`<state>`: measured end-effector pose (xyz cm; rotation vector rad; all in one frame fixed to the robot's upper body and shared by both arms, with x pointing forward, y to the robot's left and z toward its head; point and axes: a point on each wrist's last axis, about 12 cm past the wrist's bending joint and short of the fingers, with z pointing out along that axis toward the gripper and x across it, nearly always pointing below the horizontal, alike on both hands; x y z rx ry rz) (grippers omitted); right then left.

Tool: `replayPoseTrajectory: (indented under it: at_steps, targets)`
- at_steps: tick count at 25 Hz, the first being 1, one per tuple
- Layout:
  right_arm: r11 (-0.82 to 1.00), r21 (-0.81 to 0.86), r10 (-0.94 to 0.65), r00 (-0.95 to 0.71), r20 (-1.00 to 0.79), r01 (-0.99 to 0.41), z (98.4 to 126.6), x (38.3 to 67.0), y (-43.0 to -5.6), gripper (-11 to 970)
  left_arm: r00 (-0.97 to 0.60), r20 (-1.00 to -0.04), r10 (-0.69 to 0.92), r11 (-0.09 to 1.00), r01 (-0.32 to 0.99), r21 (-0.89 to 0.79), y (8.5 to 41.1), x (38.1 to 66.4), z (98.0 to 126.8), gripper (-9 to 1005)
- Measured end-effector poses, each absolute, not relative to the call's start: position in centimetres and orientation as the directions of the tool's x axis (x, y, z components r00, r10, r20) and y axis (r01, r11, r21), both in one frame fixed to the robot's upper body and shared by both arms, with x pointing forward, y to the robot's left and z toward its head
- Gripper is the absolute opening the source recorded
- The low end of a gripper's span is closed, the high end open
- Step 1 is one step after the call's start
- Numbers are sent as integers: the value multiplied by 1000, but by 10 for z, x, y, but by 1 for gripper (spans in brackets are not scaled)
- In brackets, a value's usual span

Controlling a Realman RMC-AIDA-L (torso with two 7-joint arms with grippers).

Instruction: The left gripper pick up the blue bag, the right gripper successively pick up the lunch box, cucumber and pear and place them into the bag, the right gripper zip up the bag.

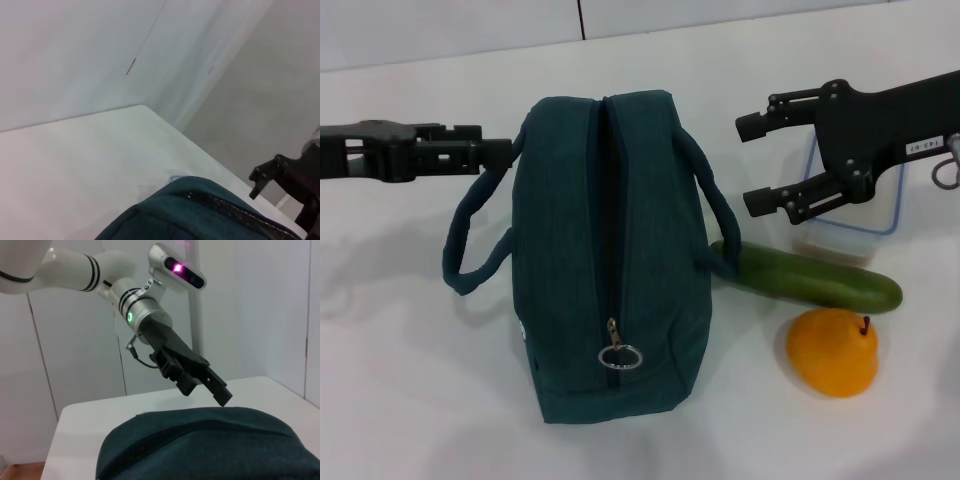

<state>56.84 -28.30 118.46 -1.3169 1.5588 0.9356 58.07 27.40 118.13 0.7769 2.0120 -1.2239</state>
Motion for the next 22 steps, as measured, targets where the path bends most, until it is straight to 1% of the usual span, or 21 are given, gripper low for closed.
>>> replayPoseTrajectory:
  at_steps: [3, 9, 16, 22]
  targets:
    - [159, 7, -338, -61, -939, -987, 1184, 568, -284, 869, -650, -747, 140, 387, 730, -563, 272, 581, 1180, 828]
    - [153, -11, -343, -42, -939, -988, 1183, 566, -286, 870, -701, -698, 150, 328, 701, -634, 260, 579, 1172, 827]
    - [140, -35, -346, -16, -938, -989, 1182, 567, -283, 869, -712, -685, 152, 276, 696, -663, 247, 580, 1169, 825]
    - [128, -36, -340, -10, -940, -991, 1180, 565, -280, 870, -719, -682, 136, 271, 689, -672, 248, 578, 1165, 822]
